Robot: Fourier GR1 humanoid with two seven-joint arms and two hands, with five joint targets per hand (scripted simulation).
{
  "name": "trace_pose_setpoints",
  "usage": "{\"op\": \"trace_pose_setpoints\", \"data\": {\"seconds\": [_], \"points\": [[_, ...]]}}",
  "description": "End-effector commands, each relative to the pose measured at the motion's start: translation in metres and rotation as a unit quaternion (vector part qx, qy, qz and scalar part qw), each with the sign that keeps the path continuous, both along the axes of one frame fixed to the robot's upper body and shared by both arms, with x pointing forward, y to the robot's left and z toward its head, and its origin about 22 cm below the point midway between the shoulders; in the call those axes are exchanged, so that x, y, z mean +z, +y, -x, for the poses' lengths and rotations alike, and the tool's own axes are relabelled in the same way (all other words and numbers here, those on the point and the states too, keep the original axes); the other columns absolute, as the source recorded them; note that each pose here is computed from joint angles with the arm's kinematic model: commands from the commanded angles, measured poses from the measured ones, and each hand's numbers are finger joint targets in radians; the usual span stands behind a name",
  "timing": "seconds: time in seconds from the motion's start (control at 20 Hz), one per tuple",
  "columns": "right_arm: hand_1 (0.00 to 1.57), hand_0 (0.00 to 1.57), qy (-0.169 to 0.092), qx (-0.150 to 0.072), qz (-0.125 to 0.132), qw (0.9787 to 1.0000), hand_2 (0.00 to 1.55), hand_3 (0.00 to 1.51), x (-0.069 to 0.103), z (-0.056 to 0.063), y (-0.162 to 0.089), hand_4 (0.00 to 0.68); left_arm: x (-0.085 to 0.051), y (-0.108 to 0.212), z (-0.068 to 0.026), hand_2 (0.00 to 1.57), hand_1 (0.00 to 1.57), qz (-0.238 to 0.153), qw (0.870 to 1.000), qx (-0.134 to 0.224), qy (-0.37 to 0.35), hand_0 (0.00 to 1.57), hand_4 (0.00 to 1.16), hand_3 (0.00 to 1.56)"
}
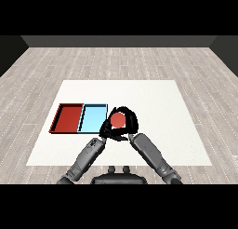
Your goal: Pick the red can and put it in the red box
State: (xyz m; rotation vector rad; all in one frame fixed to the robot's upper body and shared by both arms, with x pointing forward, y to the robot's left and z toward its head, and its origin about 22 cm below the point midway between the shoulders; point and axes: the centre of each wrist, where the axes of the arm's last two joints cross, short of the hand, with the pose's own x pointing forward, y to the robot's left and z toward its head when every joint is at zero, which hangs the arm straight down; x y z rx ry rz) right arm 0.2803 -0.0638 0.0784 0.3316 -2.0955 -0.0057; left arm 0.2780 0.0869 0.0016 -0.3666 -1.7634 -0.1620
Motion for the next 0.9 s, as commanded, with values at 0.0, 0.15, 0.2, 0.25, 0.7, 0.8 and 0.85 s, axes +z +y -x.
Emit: {"op": "trace_pose_setpoints", "data": {"seconds": [0.0,0.15,0.2,0.25,0.7,0.8,0.85], "points": [[1.51,1.51,-0.003,0.011,0.003,0.9999,1.46,1.41,0.019,0.001,0.008,0.639,-0.002,-0.014,0.0156,0.0,0.0,0.007,1.0,-0.004,0.011,0.0,0.0,0.0],[1.53,1.53,-0.005,0.006,0.014,0.9999,1.47,1.41,0.001,0.007,0.024,0.649,-0.013,-0.005,0.0011,0.0,0.0,-0.016,0.997,0.078,0.0,0.0,0.82,0.0],[1.54,1.54,0.002,0.012,0.005,0.9999,1.47,1.4,0.004,0.017,0.019,0.651,0.001,-0.01,-0.0087,0.72,0.37,0.014,0.995,0.095,0.013,0.37,0.91,0.57],[1.56,1.56,0.003,0.018,0.0,0.9998,1.47,1.4,0.005,0.011,0.021,0.654,0.005,0.003,-0.0062,1.48,1.45,0.042,0.994,0.099,0.027,1.45,1.11,1.42],[1.48,1.48,-0.007,0.009,-0.001,0.9999,1.44,1.39,0.02,0.013,0.016,0.644,-0.01,-0.025,0.0063,1.56,1.57,-0.003,0.994,0.106,0.029,1.57,1.12,1.48],[1.48,1.48,0.002,0.012,0.007,0.9999,1.44,1.39,0.01,0.003,0.022,0.642,0.008,0.0,-0.0074,1.55,1.57,0.001,0.994,0.112,0.014,1.57,1.14,1.47],[1.49,1.49,0.001,0.008,0.003,1.0,1.44,1.39,0.005,0.012,0.013,0.642,-0.013,-0.003,-0.017,1.56,1.57,0.006,0.992,0.128,-0.003,1.57,1.14,1.48]]}}
